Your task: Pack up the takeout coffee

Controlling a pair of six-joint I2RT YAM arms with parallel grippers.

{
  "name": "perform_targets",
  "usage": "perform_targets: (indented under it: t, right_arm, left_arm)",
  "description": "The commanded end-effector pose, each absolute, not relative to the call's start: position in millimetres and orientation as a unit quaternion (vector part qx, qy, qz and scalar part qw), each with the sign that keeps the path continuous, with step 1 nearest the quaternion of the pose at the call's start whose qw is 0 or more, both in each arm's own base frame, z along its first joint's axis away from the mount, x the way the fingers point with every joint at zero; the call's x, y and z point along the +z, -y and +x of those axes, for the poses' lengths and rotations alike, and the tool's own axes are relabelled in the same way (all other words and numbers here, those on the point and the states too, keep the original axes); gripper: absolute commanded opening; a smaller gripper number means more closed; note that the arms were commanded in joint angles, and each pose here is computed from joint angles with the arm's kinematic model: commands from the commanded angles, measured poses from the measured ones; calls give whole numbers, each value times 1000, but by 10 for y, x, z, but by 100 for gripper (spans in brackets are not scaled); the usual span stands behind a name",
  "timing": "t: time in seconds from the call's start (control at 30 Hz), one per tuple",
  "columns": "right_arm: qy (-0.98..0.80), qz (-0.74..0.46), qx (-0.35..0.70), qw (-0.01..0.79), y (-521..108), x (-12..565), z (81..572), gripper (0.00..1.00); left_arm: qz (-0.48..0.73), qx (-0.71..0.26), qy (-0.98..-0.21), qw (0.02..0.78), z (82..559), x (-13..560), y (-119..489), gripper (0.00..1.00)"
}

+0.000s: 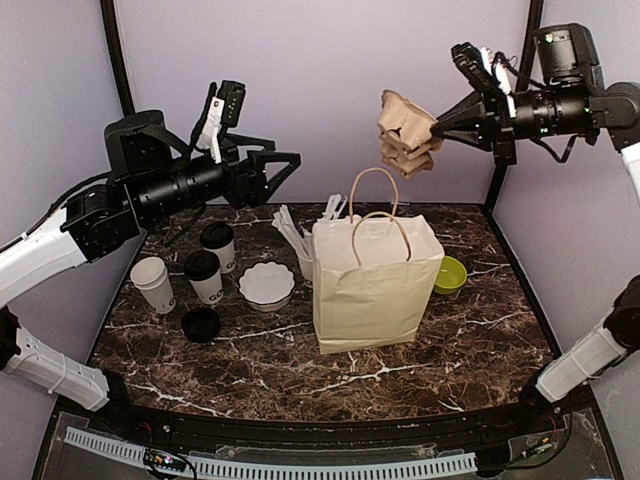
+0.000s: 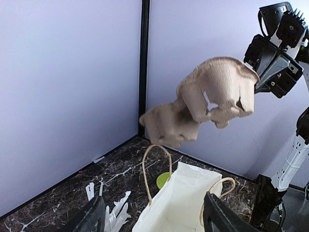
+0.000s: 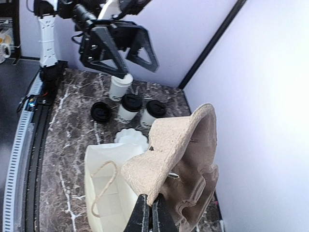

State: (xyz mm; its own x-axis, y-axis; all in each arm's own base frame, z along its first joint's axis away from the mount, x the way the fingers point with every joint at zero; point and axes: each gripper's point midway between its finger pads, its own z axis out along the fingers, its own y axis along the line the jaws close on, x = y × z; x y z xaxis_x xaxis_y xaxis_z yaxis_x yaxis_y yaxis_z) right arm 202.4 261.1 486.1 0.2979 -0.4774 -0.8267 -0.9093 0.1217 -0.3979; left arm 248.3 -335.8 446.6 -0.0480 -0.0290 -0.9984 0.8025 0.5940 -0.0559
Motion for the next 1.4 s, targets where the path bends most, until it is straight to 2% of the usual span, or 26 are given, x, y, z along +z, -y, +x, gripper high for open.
perform_targets:
  t: [0.0,0.17,0.27,0.43,0.57,0.73,0.9,1.13,1.17,1.23,1.27,1.3,1.37]
  right_arm:
    - [-545,-566,150,600,-2367,5398,2237,0]
    - [-625,-479,29,616,-1993,5254,2892,0]
    - [-680,-447,-30,580,-1724,4811,3199,0]
    - [-769,-398,-112,488,-1100,3836,3397,0]
    - [-808,-415,-156,388,-726,2956,3218,0]
    - [-837,-459,-127,270,-572,2042,2735,0]
    - [-846,-481,-92,213,-557,1600,2407,0]
    - [-838,-512,46,183,-919,1462,2048,0]
    - [-833,-521,75,171,-990,1467,1968,9]
    - [-823,-530,116,170,-1110,1560,1910,41]
    - [-818,-532,127,176,-1155,1621,1916,51]
    - [-812,-537,136,183,-1193,1701,1923,56]
    - [-804,-544,142,194,-1217,1848,1963,59]
  left_arm:
    - [292,-308,-654,626,2486,4453,3187,72]
    - [289,-310,-657,623,2454,4456,3140,72]
    - [287,-305,-659,625,2442,4425,3092,72]
    - [290,-276,-669,626,2482,4331,3029,72]
    - [288,-251,-680,626,2548,4251,2997,72]
    - [294,-226,-682,630,2618,4190,3007,72]
    - [294,-215,-682,634,2674,4199,3033,72]
    - [294,-206,-685,634,2712,4175,3043,72]
    - [294,-207,-685,633,2712,4172,3047,72]
    - [295,-209,-685,633,2707,4169,3052,72]
    - [295,-210,-684,633,2699,4172,3053,72]
    - [296,-210,-685,632,2696,4170,3051,72]
    - [296,-211,-685,631,2686,4177,3043,73]
